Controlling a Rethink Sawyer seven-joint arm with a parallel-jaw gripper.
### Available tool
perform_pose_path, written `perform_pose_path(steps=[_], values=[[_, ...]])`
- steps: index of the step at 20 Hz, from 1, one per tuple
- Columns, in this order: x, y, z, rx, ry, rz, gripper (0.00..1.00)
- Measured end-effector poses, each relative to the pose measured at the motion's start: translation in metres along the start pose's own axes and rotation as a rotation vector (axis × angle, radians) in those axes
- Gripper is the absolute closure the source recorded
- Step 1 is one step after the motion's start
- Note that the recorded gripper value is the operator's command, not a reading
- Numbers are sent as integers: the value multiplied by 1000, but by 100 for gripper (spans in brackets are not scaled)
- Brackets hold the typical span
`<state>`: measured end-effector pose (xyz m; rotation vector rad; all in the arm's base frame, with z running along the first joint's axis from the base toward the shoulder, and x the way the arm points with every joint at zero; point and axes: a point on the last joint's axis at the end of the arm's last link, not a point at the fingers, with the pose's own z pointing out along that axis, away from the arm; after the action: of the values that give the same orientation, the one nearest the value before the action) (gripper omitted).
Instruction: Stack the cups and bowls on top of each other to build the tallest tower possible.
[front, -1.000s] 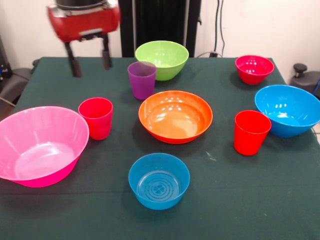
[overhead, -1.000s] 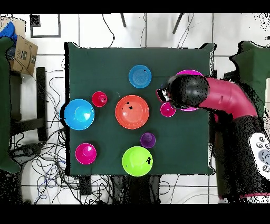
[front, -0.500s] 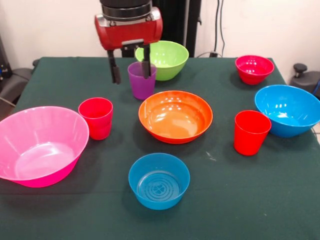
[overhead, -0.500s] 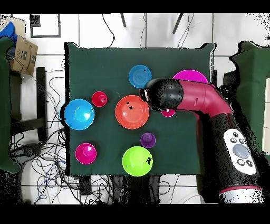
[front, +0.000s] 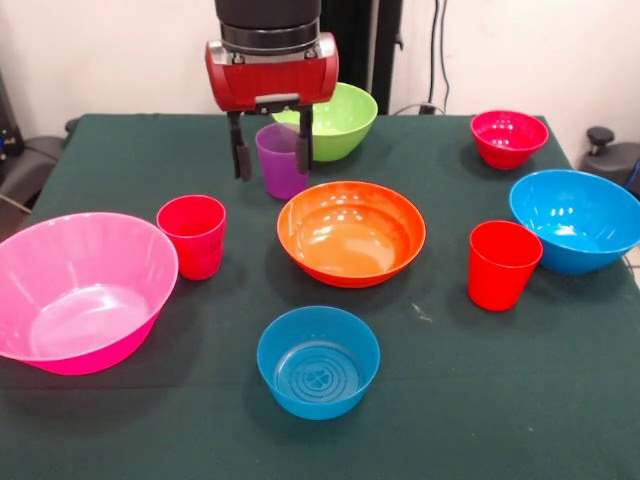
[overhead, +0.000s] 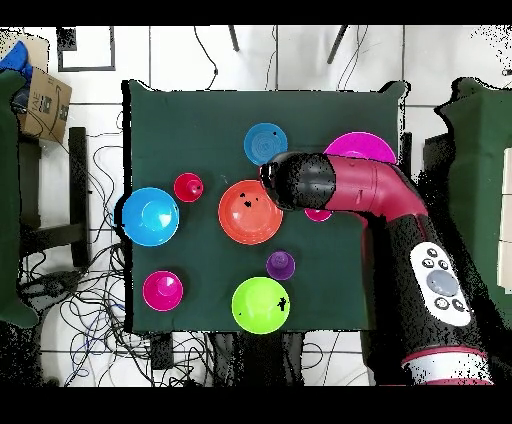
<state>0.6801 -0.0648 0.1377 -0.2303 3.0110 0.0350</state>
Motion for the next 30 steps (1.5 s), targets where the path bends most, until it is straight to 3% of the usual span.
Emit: perform_pose_path(steps=[11,23,30], values=[[6,8,33,40,-48,52,0],[14,16,60,35,-58,81,0],[22,15,73,28,-36,90,0]])
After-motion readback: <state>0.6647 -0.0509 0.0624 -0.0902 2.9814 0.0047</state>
